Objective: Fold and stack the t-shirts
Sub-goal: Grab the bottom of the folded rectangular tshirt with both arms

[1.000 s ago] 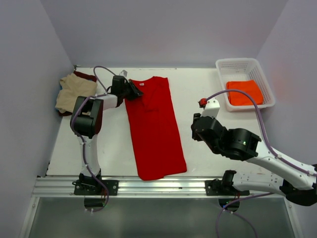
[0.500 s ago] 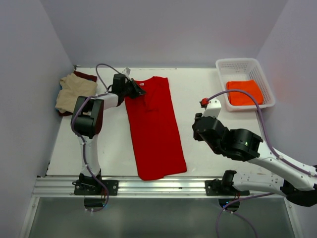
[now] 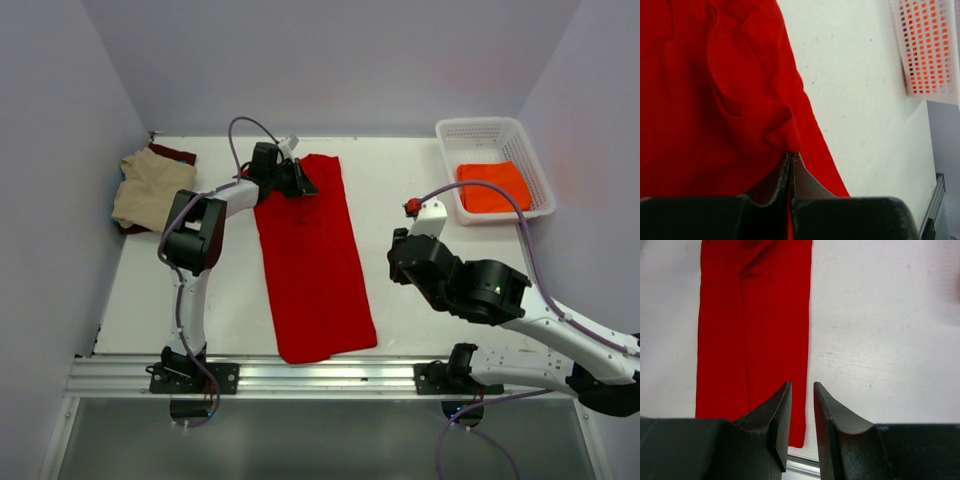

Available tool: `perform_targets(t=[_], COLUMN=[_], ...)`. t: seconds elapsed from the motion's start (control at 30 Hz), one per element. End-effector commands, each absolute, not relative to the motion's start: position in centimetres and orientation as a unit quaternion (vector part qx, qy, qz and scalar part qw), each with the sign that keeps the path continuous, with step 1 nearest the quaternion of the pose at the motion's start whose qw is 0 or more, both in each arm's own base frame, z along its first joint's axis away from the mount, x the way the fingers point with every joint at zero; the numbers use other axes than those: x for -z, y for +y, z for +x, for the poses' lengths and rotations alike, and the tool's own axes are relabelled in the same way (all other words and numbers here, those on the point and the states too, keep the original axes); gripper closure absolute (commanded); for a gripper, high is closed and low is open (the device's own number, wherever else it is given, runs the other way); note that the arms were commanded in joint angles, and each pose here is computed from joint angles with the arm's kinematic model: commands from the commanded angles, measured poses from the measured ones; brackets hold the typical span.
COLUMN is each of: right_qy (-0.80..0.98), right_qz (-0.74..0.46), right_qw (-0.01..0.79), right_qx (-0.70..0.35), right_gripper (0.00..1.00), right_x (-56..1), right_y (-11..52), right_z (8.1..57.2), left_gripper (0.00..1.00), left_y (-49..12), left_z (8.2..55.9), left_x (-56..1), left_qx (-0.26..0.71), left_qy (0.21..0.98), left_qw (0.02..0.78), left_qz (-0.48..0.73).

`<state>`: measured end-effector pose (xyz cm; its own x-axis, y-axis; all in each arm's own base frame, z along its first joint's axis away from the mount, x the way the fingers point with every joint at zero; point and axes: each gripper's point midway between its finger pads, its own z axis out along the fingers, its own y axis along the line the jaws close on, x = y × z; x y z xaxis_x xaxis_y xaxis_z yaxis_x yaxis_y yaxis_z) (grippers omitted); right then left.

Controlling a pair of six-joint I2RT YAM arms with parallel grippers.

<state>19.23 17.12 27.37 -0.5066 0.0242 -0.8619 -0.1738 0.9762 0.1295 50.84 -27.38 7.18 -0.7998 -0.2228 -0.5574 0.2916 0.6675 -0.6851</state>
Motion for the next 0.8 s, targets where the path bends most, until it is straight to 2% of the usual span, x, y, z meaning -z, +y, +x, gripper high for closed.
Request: perform_targets(t=[0.0,0.1,0.2,0.33,0.57,0.67,0.77], right_qy=[0.85,0.85,0.85,0.852,0.853,0.853,0.854], right_qz=[-0.022,-0.023,-0.024,-0.027,-0.027,-0.028,-0.029], right_qw=[0.517,0.516,0.517,0.513,0.513,0.512,0.512], right_qx=[-0.101,-0.099,-0.098,-0.098,-0.095,-0.093,-0.091], right_gripper=[0.71,0.68,0.67,0.65,0.65,0.64,0.62], right_x=[-28.8,-28.6,-28.7,-28.4,-28.2,-28.1,-28.0], right_y=[16.3,16.4,16.5,16.9,17.0,17.0,17.0], right_z=[19.7,19.7,19.8,19.8,20.0,19.9,20.0], left_gripper=[1.0,1.0,1.0,0.9,0.89,0.83,0.71], left_y=[-27.1,-26.7,-26.9,-28.3,-30.5,-30.9,-31.7], left_z=[50.0,48.2,47.4,46.5,44.5,44.1,43.6], left_x=[-5.8,-4.5,-5.3,-7.2,-7.4,-7.7,-7.7], left_qx=[0.398,0.392,0.406,0.448,0.476,0.481,0.484], left_qy=[0.87,0.881,0.871,0.839,0.823,0.817,0.814], left_qw=[0.29,0.262,0.274,0.295,0.27,0.269,0.258], left_qz=[0.039,0.034,0.048,0.092,0.153,0.169,0.189])
